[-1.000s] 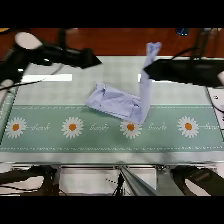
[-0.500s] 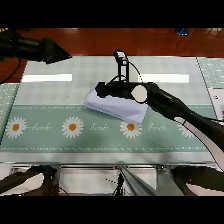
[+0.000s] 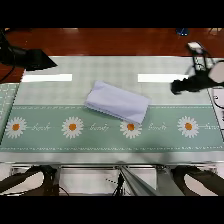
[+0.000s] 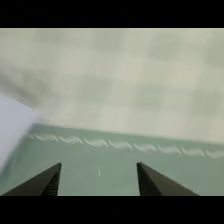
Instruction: Fold the shirts.
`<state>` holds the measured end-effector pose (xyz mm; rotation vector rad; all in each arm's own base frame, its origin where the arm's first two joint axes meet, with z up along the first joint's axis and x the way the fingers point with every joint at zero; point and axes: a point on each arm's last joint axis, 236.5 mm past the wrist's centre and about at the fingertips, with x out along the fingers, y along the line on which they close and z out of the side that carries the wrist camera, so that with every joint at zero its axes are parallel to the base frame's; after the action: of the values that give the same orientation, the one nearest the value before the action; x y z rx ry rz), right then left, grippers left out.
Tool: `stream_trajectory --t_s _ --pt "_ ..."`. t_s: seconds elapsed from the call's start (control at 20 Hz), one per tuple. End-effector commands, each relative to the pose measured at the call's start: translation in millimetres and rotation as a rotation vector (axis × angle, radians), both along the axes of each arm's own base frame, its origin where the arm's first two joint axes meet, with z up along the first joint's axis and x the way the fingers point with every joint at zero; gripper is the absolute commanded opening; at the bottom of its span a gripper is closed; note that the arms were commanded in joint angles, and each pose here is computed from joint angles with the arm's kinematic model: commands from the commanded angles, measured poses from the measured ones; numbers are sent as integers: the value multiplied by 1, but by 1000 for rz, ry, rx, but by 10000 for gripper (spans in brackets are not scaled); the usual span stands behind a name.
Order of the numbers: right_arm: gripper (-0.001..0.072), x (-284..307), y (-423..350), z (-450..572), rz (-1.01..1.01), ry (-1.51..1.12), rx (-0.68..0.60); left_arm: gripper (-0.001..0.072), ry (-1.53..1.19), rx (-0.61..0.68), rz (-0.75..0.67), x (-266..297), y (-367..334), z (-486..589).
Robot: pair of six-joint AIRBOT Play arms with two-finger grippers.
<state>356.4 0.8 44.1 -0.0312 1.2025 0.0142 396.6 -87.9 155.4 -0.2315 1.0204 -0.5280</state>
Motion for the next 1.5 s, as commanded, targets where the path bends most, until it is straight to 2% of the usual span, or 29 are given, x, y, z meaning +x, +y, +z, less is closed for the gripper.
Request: stream_trajectory --t_s 0.0,0.1,0.2,0.45,0.65,0.7,0.75,0.8,0.85,0.9,1.0,1.1,1.25,1.45 --pt "596 -69 -20 -51 -192 209 272 400 126 64 63 -13 26 -38" --pt "596 -61 35 -70 -218 159 559 384 195 56 60 -25 24 -62" --pt "596 -43 71 -80 -277 69 717 384 256 47 64 -35 22 -81" --pt "596 -28 137 -116 -253 61 735 384 287 36 68 -43 20 -86" --pt "591 -24 183 -148 -332 106 783 384 274 38 65 -46 19 -80" --pt "549 -21 188 -149 -356 103 799 384 268 38 66 -46 19 -78" --pt "359 -17 191 -145 -347 87 801 384 262 39 65 -47 19 -76" --pt "121 -14 194 -137 -318 76 812 384 255 39 66 -48 19 -74" --pt "19 -8 196 -119 -266 53 828 384 249 40 65 -48 19 -71" --pt "18 -2 194 -97 -199 14 831 384 243 40 65 -49 19 -69" --pt "18 10 168 -42 -90 -93 781 384 235 26 63 -49 15 -65" --pt "18 17 111 8 -126 -195 677 384 220 -12 64 -45 9 -60" --pt "18 -4 -10 79 -311 -343 426 384 171 -85 79 -32 -3 -48" --pt "17 -87 -132 119 -591 -370 125 384 138 -102 98 -24 -4 -43"
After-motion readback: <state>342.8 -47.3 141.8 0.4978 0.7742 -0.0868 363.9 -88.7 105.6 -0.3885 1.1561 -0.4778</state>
